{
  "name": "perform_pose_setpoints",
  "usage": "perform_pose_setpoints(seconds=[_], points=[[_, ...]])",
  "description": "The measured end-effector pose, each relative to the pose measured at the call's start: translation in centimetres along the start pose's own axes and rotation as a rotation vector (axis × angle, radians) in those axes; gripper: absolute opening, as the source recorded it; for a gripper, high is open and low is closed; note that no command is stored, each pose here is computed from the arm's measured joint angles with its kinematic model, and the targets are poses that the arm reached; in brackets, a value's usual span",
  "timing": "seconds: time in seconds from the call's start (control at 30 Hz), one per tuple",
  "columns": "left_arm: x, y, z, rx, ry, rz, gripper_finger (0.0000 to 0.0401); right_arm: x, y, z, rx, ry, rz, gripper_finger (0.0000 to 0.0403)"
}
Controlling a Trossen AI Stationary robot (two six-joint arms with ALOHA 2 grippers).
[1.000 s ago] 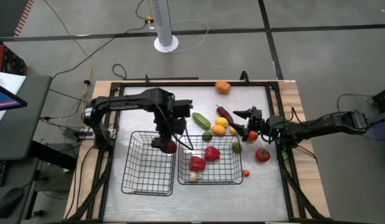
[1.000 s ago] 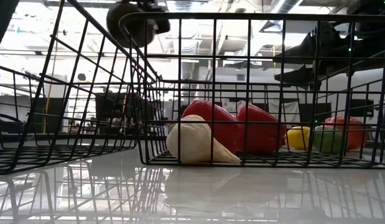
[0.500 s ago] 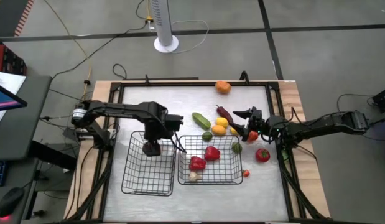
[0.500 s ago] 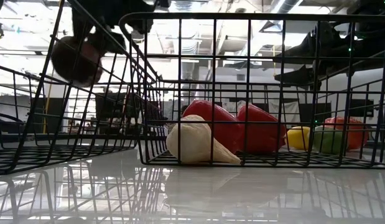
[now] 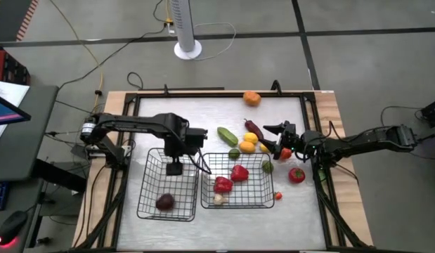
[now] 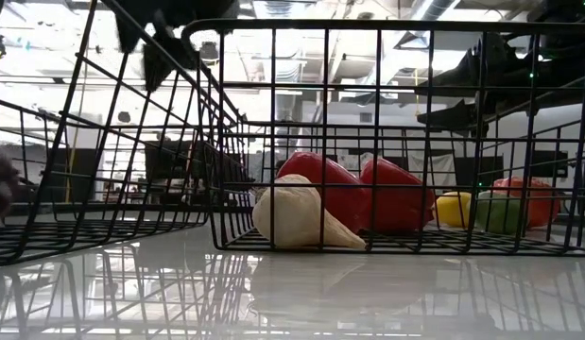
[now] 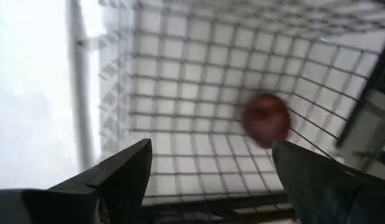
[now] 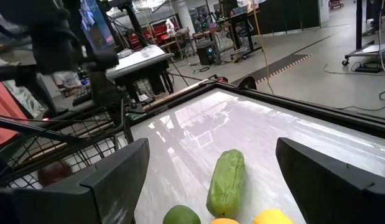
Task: Sort produce into baskets
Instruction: Put the cucumber into the right wire basket
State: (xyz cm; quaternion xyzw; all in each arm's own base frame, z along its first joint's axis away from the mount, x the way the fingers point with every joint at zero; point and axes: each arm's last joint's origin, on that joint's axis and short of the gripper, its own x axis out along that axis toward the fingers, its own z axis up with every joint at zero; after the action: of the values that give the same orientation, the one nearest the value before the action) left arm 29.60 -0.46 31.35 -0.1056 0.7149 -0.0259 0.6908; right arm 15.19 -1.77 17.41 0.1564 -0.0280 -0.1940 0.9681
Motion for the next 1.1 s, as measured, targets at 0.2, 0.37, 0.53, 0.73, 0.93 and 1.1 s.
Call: perform_pose_setpoints(seconds=[0.2,0.37,0.53,0.73,0.93,1.1], points=[[-3.1,0.1,1.4,0.098,-0.270,0.270,0.0318,0.0,-0.1,-0.2,-0.004,0.019,-0.006,0.0379],[-3.8,0.7,2.6,0.195,-0.520,0.301,0.0318,0.0,-0.3,-0.5,-0.004,0.047,-0.041,0.0379],[-3.1,3.8,3.3,0.182,-0.602,0.336,0.0318,0.0,-0.4,-0.5,-0.001,0.043,-0.053,0.0379],[-2.6,8.8,4.4,0.111,-0.739,0.297,0.0318,0.1,-0.7,-0.5,0.015,0.049,-0.071,0.0379],[-2.1,13.3,4.7,0.059,-0.806,0.336,0.0318,0.1,-0.7,-0.5,0.016,0.048,-0.072,0.0379],[0.5,16.3,6.4,0.040,-0.763,0.287,0.0318,0.1,-0.7,-0.4,0.000,0.042,-0.069,0.0379]])
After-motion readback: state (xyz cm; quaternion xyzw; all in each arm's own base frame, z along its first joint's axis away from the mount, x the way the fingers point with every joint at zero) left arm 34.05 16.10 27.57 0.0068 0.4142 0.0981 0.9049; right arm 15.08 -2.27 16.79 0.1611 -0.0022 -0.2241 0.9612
